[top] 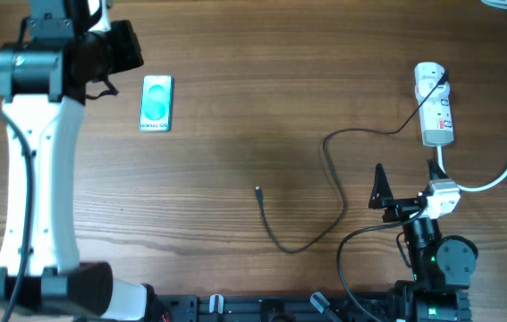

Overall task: Plug charger to phone and switch on socket
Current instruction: 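Move the left gripper forward over the Galaxy S25 phone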

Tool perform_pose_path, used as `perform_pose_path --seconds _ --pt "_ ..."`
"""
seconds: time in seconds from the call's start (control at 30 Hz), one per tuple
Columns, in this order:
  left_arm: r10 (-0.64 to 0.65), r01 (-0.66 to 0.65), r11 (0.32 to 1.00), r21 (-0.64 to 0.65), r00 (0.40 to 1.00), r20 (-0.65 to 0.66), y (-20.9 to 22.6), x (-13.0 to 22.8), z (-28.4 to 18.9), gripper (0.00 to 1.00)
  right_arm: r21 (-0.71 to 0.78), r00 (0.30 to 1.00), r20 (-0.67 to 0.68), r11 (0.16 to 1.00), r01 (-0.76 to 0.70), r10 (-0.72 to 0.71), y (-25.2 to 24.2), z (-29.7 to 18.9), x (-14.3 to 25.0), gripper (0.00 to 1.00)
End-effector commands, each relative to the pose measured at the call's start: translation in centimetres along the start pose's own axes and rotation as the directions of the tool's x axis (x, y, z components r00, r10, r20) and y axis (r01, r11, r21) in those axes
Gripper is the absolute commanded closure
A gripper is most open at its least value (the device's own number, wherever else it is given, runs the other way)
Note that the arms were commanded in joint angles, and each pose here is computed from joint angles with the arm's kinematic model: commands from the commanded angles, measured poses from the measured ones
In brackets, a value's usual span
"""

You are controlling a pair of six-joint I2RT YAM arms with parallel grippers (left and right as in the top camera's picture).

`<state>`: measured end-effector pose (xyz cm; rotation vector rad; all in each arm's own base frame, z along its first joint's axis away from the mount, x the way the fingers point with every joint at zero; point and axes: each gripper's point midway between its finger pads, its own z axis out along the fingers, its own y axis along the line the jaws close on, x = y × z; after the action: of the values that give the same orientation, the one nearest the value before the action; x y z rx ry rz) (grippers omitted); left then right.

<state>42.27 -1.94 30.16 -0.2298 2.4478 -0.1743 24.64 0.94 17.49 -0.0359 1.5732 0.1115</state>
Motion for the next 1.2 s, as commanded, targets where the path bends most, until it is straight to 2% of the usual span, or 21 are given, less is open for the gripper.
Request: perform_pose_path --seconds 0.0,0.23,0.33,0.5,0.57,0.63,0.7,0.73,0.77,1.17 --pt "-0.007 0.005 0.999 -0.037 0.997 -0.078 0.7 0.9 3.3 0.96 0.0 1.0 0.012 1.0 -0.005 0.005 0.0 0.0 -0.3 0.0" --pt "-0.011 0.004 0.999 -0.053 0.99 -0.14 1.1 1.7 6.9 0.96 0.0 1.0 0.012 1.0 -0.005 0.005 0.0 0.0 -0.3 0.0" --pt "-0.015 -0.003 0.995 -0.102 0.984 -0.179 2.0 2.4 8.9 0.96 0.0 1.0 0.012 1.0 -0.005 0.005 0.0 0.0 -0.3 0.0" --pt "-0.022 -0.012 0.991 -0.134 0.969 -0.247 2.8 3.9 12.0 0.91 0.0 1.0 0.012 1.0 -0.005 0.005 0.0 0.0 -0.3 0.0" --pt "-0.025 -0.02 0.987 -0.162 0.962 -0.273 3.4 4.6 13.2 0.8 0.0 1.0 0.012 1.0 -0.005 0.005 0.0 0.0 -0.3 0.0" --pt "-0.028 -0.029 0.982 -0.185 0.954 -0.298 4.0 5.3 14.4 0.52 0.0 1.0 0.012 1.0 -0.005 0.005 0.0 0.0 -0.3 0.0" --pt "-0.031 -0.035 0.98 -0.195 0.946 -0.324 4.3 6.0 15.6 0.17 0.0 1.0 0.012 1.0 -0.005 0.005 0.0 0.0 -0.3 0.0" --pt "-0.032 -0.037 0.98 -0.197 0.942 -0.335 4.4 6.3 16.3 0.05 0.0 1.0 0.012 1.0 -0.005 0.005 0.0 0.0 -0.3 0.0" --pt "-0.034 -0.039 0.979 -0.2 0.936 -0.35 4.6 6.8 17.2 0.0 0.0 1.0 0.012 1.0 -0.005 0.005 0.0 0.0 -0.3 0.0" --pt "-0.052 -0.06 0.973 -0.223 0.884 -0.465 5.8 10.9 22.3 0.0 0.0 1.0 0.012 1.0 -0.005 0.005 0.0 0.0 -0.3 0.0"
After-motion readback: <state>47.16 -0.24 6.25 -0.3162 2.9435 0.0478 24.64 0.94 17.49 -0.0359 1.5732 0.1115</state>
